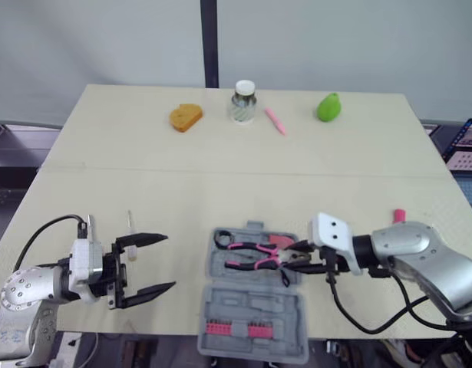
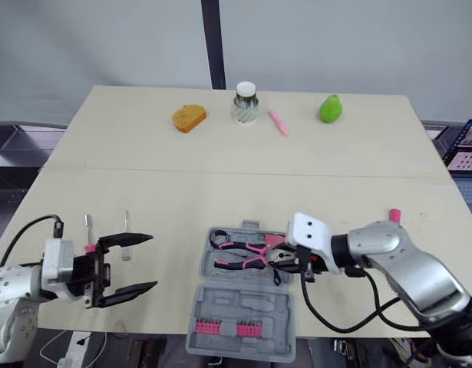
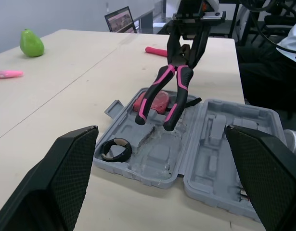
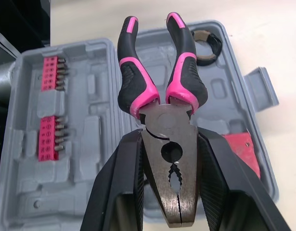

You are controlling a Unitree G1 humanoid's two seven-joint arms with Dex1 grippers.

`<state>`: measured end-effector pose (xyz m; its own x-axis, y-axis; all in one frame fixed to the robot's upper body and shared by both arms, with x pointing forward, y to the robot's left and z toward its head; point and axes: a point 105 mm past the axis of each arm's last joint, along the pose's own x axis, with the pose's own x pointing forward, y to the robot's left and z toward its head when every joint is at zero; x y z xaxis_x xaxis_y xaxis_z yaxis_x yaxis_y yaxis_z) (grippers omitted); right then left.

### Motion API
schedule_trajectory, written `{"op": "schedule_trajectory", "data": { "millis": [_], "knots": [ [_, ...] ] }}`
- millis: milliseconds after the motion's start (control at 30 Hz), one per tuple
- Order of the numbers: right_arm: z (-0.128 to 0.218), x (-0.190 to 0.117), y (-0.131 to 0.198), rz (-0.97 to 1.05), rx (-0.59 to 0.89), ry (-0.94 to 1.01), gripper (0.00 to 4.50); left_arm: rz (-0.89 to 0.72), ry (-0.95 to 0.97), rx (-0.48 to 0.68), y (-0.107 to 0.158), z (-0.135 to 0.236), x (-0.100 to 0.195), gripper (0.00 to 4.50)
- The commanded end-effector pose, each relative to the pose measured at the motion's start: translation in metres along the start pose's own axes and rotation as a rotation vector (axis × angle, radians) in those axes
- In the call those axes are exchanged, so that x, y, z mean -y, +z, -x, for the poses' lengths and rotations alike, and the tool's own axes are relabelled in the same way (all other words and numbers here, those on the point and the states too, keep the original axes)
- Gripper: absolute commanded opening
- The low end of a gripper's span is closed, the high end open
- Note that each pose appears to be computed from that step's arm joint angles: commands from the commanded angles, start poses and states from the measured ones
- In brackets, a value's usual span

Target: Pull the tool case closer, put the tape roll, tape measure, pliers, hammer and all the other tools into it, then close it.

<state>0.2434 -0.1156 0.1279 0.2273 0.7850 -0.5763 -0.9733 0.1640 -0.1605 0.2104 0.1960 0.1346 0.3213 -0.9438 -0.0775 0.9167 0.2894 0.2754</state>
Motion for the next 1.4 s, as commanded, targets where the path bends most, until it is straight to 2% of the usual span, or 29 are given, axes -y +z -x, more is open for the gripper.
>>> {"op": "schedule_trajectory", "data": {
  "millis": [33,667,1400],
  "knots": [
    [-0.003,0.001,0.007,0.017,0.009,-0.004,0.98,-0.039,-0.023,0.001,-0.001,-0.001,-0.002,4.50],
    [-0.037,0.006,0.001,0.036,-0.119,0.015,0.98,-0.017,-0.058,0.011,-0.003,-0.009,-0.001,4.50],
    [-0.050,0.005,0.001,0.001,-0.086,0.026,0.98,-0.008,-0.062,0.004,0.002,-0.015,0.003,4.50]
  ]
}}
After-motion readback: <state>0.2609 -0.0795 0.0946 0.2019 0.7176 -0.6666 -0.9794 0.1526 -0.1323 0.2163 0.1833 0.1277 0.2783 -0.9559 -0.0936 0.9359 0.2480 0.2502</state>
